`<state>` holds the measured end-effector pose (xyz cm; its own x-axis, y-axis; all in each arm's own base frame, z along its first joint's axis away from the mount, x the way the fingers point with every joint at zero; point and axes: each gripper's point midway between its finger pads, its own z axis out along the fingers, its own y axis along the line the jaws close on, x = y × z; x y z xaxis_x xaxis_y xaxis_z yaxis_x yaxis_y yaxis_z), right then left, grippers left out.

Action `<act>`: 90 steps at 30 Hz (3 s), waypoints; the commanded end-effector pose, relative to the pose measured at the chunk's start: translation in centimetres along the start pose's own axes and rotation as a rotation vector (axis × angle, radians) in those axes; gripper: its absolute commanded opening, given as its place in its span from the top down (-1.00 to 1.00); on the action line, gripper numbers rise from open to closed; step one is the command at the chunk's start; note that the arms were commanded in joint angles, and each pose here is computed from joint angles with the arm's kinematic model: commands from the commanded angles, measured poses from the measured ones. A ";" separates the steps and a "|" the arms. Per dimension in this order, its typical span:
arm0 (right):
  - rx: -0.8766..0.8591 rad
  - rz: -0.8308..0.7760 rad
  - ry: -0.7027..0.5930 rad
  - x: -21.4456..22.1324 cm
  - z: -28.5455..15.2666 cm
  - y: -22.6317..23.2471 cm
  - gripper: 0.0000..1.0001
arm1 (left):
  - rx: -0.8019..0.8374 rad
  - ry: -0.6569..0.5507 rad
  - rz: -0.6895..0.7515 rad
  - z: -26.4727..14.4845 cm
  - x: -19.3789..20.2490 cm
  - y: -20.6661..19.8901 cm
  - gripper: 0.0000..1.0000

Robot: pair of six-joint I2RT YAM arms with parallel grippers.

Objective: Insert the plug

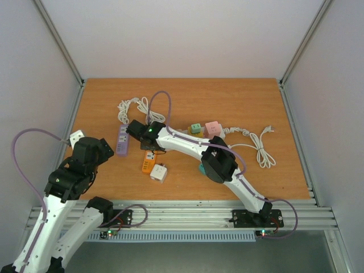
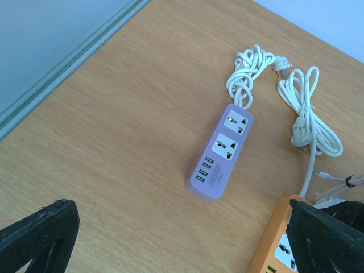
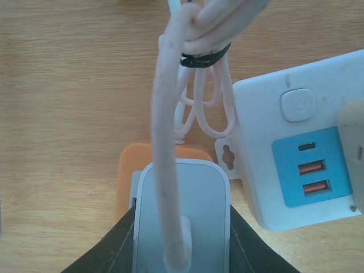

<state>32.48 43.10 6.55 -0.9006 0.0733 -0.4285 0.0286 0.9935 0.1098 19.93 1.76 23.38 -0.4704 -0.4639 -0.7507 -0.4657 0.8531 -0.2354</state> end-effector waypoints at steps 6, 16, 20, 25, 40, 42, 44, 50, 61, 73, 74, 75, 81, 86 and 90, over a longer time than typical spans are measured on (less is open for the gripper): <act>0.134 -0.149 -0.005 0.5 1.5 -2.6 0.90 | -0.004 -0.041 0.000 0.4 -0.5 0.0 -0.99; -0.028 -0.290 0.141 0.7 3.9 -2.3 0.92 | -0.006 -0.045 0.002 0.6 -0.5 -0.1 -0.99; -0.020 -0.398 0.140 0.6 4.3 -2.4 0.93 | -0.004 -0.044 0.001 0.6 -0.5 -0.1 -0.99; 0.029 -0.465 0.165 1.4 5.6 -3.7 0.96 | 0.001 -0.043 0.001 0.6 -0.5 -0.2 -0.99; 0.086 -0.458 0.176 6.5 9.0 -6.4 0.97 | 0.012 -0.043 0.001 0.6 -0.4 -0.3 -0.99; 0.073 -0.452 0.185 6.8 9.2 -6.1 0.97 | 0.011 -0.041 0.003 0.6 -0.4 -0.3 -0.99; 0.067 -0.445 0.190 6.7 9.1 -5.9 0.95 | 0.012 -0.042 0.003 0.6 -0.4 -0.4 -0.99; 0.030 -0.404 0.210 7.1 9.4 -5.9 0.84 | 0.009 -0.043 0.002 0.6 -0.4 -0.3 -0.99; 0.005 -0.436 0.149 3.9 6.7 -4.6 0.61 | 0.001 -0.042 0.006 0.7 -0.4 -0.2 -0.99; -0.155 -0.492 -0.172 -4.9 -4.5 0.7 -0.34 | 0.031 -0.050 -0.009 0.4 -0.5 -0.5 -0.99; -0.180 -0.485 -0.176 -5.0 -5.3 0.9 -0.35 | 0.041 -0.050 -0.008 0.4 -0.5 -0.6 -0.99; -0.200 -0.480 -0.176 -5.0 -6.0 1.0 -0.36 | 0.052 -0.048 -0.007 0.3 -0.5 -0.8 -0.99; -0.239 -0.440 -0.168 -3.2 -8.5 -1.2 -0.39 | 0.175 0.001 0.041 0.1 0.3 -3.1 -0.99; -0.273 -0.460 -0.124 0.5 -10.3 -4.1 -0.53 | 0.359 0.068 0.141 -0.7 1.4 -6.3 -0.99; -0.372 -0.535 -0.066 4.4 -10.6 -5.4 -0.68 | 0.493 0.093 0.189 -1.5 2.3 -8.4 -0.99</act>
<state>26.99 36.99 14.19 -0.7351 -0.3596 -0.5747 -0.4925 0.8658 0.0883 21.08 -3.55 23.33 -0.5793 -0.3657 -0.7285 -0.1735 0.9286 -0.3281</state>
